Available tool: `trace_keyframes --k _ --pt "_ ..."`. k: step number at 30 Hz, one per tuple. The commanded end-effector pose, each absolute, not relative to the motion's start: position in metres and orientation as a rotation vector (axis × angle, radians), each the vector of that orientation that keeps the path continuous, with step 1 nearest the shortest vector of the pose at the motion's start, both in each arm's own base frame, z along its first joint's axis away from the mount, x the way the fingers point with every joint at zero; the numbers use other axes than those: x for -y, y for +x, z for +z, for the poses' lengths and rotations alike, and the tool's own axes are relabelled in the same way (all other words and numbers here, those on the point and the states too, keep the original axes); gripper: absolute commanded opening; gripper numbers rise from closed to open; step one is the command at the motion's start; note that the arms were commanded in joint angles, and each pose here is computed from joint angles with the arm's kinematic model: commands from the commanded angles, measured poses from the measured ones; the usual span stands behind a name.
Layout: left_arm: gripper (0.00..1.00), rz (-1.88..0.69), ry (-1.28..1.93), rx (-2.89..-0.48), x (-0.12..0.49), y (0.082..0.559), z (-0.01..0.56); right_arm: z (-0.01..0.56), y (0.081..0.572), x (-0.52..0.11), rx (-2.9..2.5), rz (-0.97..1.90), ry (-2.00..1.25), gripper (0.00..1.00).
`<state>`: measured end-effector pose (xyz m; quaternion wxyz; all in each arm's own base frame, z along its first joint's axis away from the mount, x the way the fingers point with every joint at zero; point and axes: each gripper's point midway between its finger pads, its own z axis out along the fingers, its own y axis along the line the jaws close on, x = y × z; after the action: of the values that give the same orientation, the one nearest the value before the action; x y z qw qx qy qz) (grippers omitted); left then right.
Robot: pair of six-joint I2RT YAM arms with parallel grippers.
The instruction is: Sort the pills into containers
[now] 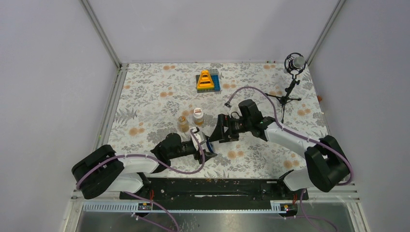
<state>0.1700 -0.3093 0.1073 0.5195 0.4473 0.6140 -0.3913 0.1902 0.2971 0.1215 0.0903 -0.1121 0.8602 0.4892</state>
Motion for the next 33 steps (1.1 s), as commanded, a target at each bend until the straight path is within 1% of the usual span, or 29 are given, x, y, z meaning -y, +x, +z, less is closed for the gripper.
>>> trace_keyframes --k 1,2,4,9,11,14,16,18,24,33 --pt "0.06 -0.952 1.117 -1.415 0.316 0.166 0.110 0.132 0.210 -0.285 -2.429 1.283 -0.318 1.00" --pt "0.06 -0.950 1.116 -1.418 0.317 0.167 0.108 0.129 0.210 -0.281 -2.447 1.240 -0.299 0.99" --pt "0.06 -0.943 1.115 -1.428 0.318 0.168 0.104 0.128 0.206 -0.280 -2.454 1.164 -0.347 0.91" --pt "0.06 -0.932 1.101 -1.439 0.325 0.174 0.098 0.127 0.201 -0.282 -2.432 0.956 -0.414 0.79" --pt "0.06 -0.923 1.093 -1.445 0.327 0.176 0.095 0.122 0.201 -0.282 -2.454 0.902 -0.417 0.71" --pt "0.05 -0.912 1.076 -1.444 0.329 0.179 0.093 0.115 0.197 -0.286 -2.476 0.867 -0.450 0.62" --pt "0.05 -0.897 1.067 -1.447 0.329 0.180 0.090 0.112 0.196 -0.287 -2.481 0.847 -0.459 0.59" --pt "0.05 -0.885 1.060 -1.451 0.329 0.181 0.088 0.111 0.195 -0.288 -2.484 0.837 -0.457 0.57" --pt "0.06 -0.875 1.066 -1.460 0.330 0.181 0.083 0.104 0.196 -0.292 -2.480 0.840 -0.466 0.57" --pt "0.06 -0.869 1.076 -1.485 0.329 0.179 0.076 0.100 0.194 -0.306 -2.475 0.932 -0.461 0.56"
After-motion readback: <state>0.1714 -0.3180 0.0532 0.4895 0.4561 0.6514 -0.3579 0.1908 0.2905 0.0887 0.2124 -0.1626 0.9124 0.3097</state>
